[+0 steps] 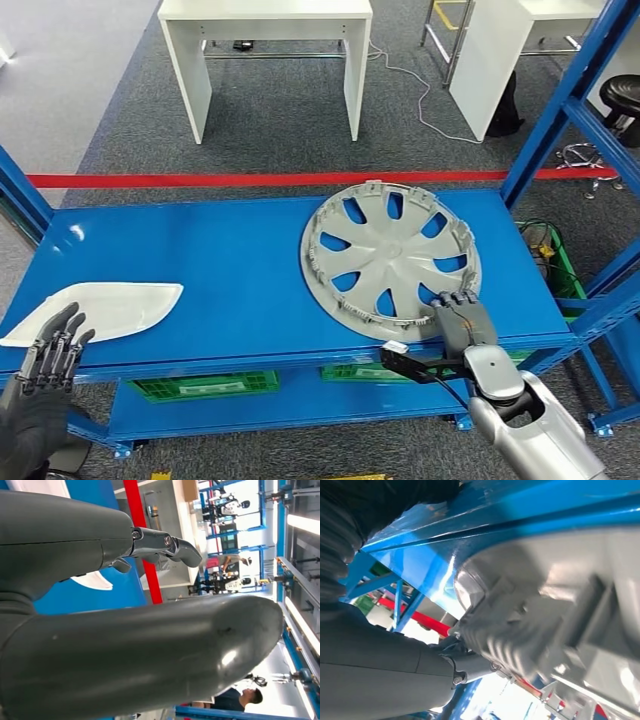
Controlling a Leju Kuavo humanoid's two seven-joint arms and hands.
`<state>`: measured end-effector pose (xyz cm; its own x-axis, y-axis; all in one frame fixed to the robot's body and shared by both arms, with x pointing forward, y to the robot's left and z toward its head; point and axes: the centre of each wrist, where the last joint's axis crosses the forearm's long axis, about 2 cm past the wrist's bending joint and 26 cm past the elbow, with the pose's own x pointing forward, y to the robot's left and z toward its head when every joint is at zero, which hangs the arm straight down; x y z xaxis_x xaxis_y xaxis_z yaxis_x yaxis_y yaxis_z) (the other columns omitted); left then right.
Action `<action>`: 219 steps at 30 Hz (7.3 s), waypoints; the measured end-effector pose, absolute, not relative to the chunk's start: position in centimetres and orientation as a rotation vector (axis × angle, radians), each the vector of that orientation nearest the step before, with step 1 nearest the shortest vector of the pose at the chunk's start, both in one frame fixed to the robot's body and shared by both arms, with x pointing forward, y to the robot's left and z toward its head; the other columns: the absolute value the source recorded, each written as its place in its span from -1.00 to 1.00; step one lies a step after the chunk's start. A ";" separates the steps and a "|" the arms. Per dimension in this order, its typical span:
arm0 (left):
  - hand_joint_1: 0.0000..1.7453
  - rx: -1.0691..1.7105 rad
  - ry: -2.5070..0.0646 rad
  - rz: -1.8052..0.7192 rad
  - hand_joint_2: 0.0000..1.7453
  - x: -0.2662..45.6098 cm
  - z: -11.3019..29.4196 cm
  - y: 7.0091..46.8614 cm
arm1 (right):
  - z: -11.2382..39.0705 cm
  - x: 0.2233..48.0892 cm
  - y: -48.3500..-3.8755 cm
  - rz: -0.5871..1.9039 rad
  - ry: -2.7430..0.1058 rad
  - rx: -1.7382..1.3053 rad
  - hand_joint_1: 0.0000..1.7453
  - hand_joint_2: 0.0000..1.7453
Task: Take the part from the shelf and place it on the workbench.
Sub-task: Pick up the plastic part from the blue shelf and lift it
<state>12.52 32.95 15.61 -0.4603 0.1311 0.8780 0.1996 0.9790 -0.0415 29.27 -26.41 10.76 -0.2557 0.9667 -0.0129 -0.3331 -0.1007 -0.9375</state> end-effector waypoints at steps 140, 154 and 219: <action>-1.00 -0.183 -2.046 -0.041 -1.00 11.1 15.7 31.5 | 16.4 20.0 -20.1 1.056 -1.810 -0.946 1.00 1.00; -1.00 -0.162 -2.049 -0.025 -1.00 11.0 15.7 31.3 | 19.5 19.6 -19.6 0.852 -2.099 -1.158 1.00 1.00; -1.00 -0.225 -2.130 -0.012 -1.00 11.7 15.9 29.7 | 24.2 17.6 -19.0 0.541 -2.489 -1.338 1.00 1.00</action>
